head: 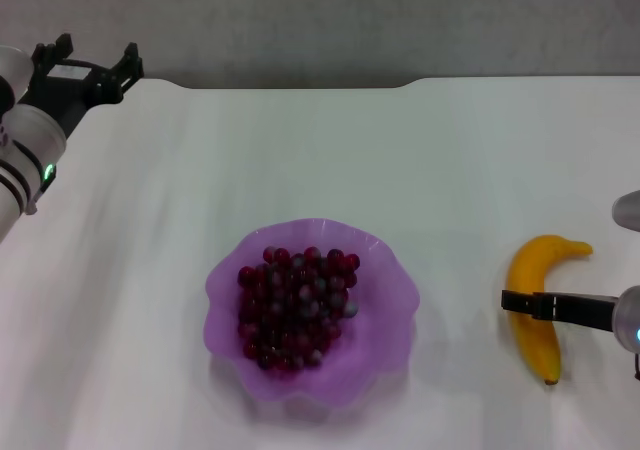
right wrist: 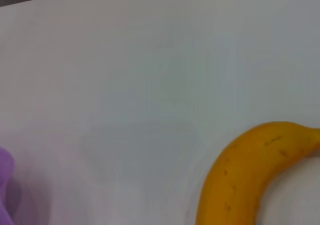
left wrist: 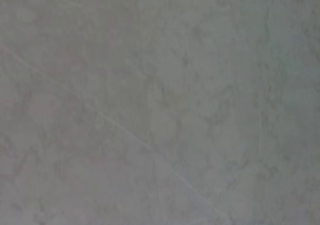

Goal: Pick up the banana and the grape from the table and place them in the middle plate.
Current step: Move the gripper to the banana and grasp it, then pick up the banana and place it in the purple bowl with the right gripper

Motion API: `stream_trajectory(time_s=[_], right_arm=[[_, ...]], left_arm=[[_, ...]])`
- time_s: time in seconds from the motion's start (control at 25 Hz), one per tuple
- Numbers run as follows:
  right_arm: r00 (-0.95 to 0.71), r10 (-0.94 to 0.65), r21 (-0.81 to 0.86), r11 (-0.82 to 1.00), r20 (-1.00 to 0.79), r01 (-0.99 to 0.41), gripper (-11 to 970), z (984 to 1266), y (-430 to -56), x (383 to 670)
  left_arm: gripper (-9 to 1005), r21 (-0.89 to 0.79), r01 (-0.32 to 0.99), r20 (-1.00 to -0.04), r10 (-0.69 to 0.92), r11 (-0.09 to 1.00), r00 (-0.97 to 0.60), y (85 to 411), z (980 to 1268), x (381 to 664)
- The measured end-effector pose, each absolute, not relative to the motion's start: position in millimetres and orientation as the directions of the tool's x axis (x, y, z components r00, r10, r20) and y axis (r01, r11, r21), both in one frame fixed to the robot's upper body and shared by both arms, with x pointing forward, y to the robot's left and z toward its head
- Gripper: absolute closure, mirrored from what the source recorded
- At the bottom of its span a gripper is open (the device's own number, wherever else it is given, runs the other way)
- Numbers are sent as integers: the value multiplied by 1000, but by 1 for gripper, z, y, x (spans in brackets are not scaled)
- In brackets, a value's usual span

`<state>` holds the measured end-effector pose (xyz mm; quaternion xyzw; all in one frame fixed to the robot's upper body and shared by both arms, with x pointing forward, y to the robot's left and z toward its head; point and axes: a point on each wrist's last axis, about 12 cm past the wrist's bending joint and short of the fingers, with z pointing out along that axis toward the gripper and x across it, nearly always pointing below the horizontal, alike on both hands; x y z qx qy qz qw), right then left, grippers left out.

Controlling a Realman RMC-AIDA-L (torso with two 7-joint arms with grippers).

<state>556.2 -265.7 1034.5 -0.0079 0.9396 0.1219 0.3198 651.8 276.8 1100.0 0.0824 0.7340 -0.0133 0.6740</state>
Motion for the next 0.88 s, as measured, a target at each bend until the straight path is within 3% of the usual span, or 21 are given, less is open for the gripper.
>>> stream_trajectory(time_s=[0.36,0.6,0.88], right_arm=[[-782,68,218,972,-619,-88,210,1033,-267,558],[-777,22,197,971,-629,-132,442,1030,-258,555],[-773,29,216,966,-634,-141,472,1038,-256,556]], left_arm=[[118,89,139,-992,101,986,-76,276,1100,651],[117,89,139,-992,100,986,-75,276,1099,651],[117,89,132,-992,100,987,-80,280,1097,648]])
